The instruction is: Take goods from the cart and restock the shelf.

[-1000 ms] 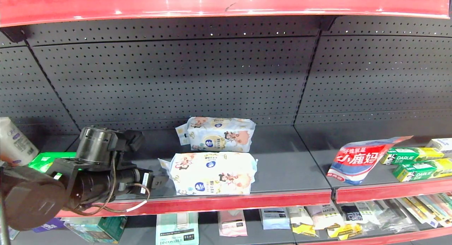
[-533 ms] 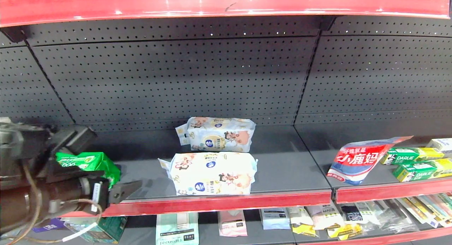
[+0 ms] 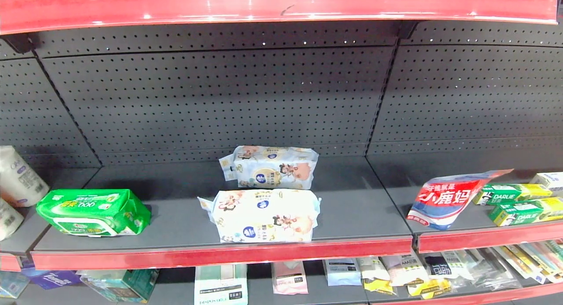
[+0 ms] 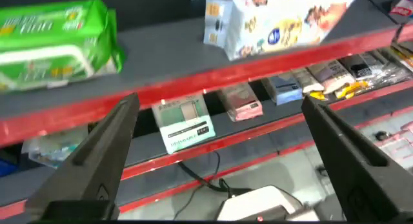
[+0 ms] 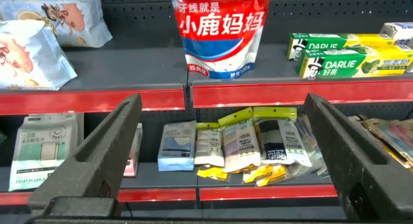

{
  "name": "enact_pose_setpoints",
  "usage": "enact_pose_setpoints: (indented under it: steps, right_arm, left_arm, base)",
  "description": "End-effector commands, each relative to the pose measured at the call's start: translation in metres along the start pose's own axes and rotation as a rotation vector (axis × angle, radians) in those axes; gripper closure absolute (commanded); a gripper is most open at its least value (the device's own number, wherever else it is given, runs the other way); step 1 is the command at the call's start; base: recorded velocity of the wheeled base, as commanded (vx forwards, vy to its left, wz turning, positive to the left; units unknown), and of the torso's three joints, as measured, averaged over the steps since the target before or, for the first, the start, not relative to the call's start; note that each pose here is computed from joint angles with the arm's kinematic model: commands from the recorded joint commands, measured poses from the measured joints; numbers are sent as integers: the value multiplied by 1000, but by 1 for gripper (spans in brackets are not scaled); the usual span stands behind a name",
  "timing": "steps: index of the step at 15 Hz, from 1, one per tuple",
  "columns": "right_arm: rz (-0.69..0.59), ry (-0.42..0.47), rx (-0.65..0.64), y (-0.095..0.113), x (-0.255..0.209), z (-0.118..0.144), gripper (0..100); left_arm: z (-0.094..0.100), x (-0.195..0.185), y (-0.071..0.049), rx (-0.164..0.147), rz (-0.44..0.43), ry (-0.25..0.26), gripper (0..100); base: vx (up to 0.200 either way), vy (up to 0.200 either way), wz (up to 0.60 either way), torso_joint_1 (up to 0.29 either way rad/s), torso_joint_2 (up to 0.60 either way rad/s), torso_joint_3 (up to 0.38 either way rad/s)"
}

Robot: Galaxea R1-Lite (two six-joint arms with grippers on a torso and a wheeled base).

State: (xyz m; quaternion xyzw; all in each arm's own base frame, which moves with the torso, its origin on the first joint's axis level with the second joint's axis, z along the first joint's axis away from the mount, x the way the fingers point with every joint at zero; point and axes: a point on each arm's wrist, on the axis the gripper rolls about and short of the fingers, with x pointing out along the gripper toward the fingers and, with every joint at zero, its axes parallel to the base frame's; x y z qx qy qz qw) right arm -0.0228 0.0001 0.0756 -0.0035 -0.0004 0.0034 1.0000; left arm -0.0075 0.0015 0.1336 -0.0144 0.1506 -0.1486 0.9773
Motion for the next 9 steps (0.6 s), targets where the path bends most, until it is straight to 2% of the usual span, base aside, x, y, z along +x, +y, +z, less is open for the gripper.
enact_pose_setpoints:
  steps: [1, 3, 7, 9]
  right_arm:
    - [1, 2, -1, 0, 0, 0, 0]
    - [-1, 1, -4, 0, 0, 0, 0]
    - [-16, 1, -4, 0, 0, 0, 0]
    - [-19, 1, -5, 0, 0, 0, 0]
  left_arm:
    - [-51, -18, 7, -4, 76, -150, 0]
    - [-50, -18, 8, -14, 121, -169, 0]
    - [-50, -17, 8, -17, 143, -172, 0]
    - [-50, -17, 9, -7, 150, -178, 0]
  base:
    - [0, 0, 0, 0, 0, 0]
    - [0, 0, 0, 0, 0, 0]
    - [0, 0, 0, 0, 0, 0]
    - [0, 0, 0, 0, 0, 0]
